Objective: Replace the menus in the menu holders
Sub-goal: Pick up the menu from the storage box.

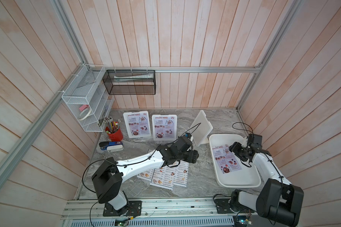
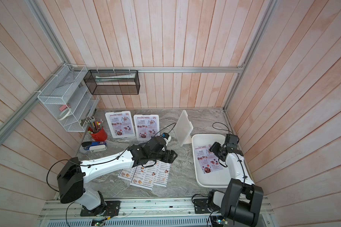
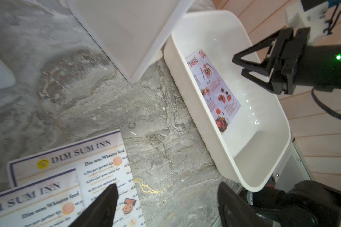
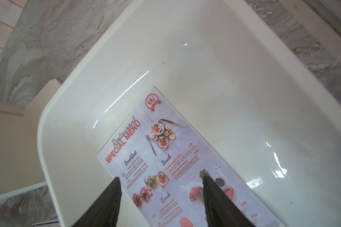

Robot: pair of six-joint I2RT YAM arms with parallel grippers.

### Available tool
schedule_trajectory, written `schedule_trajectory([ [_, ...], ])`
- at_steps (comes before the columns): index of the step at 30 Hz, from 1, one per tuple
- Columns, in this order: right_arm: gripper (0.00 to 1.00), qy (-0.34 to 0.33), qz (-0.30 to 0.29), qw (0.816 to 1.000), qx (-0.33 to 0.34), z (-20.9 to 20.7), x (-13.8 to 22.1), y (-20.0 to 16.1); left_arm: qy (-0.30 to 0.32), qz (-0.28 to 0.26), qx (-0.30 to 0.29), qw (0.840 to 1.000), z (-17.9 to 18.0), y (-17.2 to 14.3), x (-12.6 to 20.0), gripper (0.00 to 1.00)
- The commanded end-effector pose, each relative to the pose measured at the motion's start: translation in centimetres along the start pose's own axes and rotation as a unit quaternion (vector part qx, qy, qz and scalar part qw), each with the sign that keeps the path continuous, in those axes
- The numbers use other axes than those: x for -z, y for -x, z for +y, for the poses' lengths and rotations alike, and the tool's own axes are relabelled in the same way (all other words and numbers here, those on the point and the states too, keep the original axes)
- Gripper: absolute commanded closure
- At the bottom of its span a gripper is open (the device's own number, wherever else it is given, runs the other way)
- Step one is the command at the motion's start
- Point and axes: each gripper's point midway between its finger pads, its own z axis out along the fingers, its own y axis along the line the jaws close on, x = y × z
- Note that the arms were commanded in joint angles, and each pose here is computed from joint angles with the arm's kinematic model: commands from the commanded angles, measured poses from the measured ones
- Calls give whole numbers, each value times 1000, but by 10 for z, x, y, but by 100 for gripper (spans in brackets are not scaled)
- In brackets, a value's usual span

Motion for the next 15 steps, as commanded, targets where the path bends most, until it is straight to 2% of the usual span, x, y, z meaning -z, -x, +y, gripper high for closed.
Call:
schedule_trajectory([
  [1, 33, -17, -34, 999, -15, -8, -12, 17, -35, -9, 10, 999, -16, 11, -13, 18],
  [7, 33, -64, -27, 997, -16, -31, -32, 10, -63, 21, 5, 998, -28, 1, -43, 18],
  [15, 34, -58, 48, 997, -16, -40, -54, -30, -90, 33, -7, 995, -45, -1, -56, 18],
])
